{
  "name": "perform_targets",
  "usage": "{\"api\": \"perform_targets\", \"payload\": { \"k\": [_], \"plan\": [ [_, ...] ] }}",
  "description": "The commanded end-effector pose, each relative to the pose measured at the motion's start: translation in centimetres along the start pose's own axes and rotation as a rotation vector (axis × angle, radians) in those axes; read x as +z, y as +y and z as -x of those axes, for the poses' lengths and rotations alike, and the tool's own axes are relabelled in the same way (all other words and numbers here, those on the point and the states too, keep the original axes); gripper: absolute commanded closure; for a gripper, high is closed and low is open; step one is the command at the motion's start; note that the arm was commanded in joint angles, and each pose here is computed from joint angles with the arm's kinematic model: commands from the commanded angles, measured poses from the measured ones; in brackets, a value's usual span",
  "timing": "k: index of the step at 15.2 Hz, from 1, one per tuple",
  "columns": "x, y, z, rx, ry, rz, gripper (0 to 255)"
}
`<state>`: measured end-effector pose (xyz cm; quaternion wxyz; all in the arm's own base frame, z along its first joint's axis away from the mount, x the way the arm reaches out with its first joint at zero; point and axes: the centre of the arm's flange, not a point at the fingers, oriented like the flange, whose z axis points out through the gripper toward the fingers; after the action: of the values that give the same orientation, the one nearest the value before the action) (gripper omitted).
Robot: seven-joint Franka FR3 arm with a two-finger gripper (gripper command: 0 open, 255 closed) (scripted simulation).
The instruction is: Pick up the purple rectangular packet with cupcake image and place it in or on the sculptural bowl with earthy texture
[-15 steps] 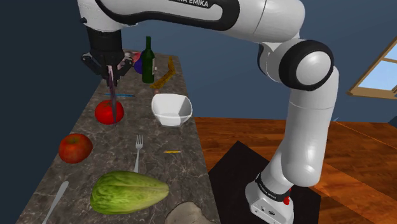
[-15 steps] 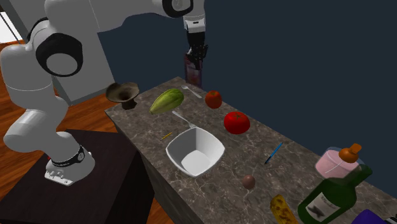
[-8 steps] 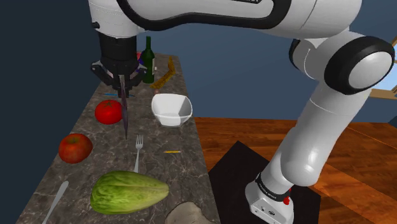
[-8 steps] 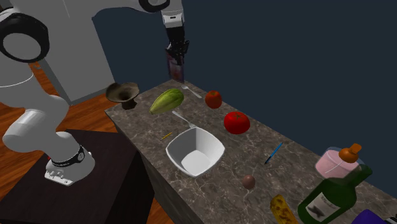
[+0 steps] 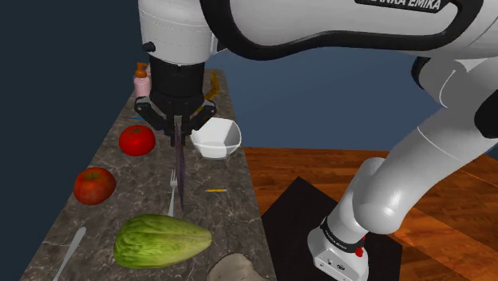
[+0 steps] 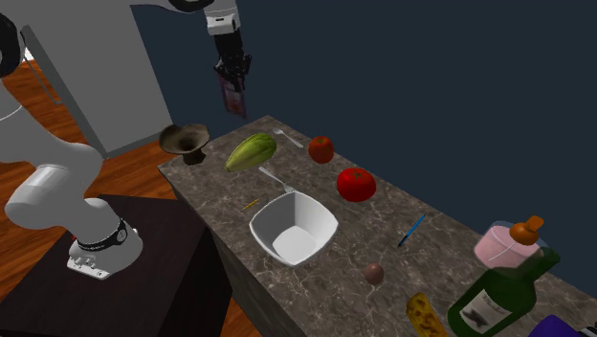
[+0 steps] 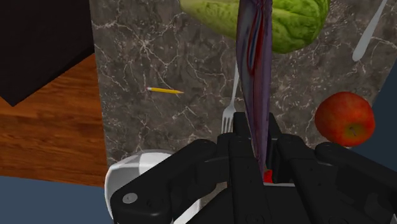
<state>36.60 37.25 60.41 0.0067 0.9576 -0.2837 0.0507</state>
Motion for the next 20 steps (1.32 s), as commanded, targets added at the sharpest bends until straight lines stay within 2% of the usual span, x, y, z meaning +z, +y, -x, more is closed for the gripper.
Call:
{"api": "perform_targets", "payload": {
  "k": [1, 18, 20],
  "plan": [
    [-0.7, 0.9, 2.1, 0.000, 0.000, 0.000, 255],
    [-5.2, 10.3, 21.9, 0.000, 0.000, 0.000, 255],
    [-4.7, 10.4, 22.2, 0.000, 0.000, 0.000, 255]
  ]
}}
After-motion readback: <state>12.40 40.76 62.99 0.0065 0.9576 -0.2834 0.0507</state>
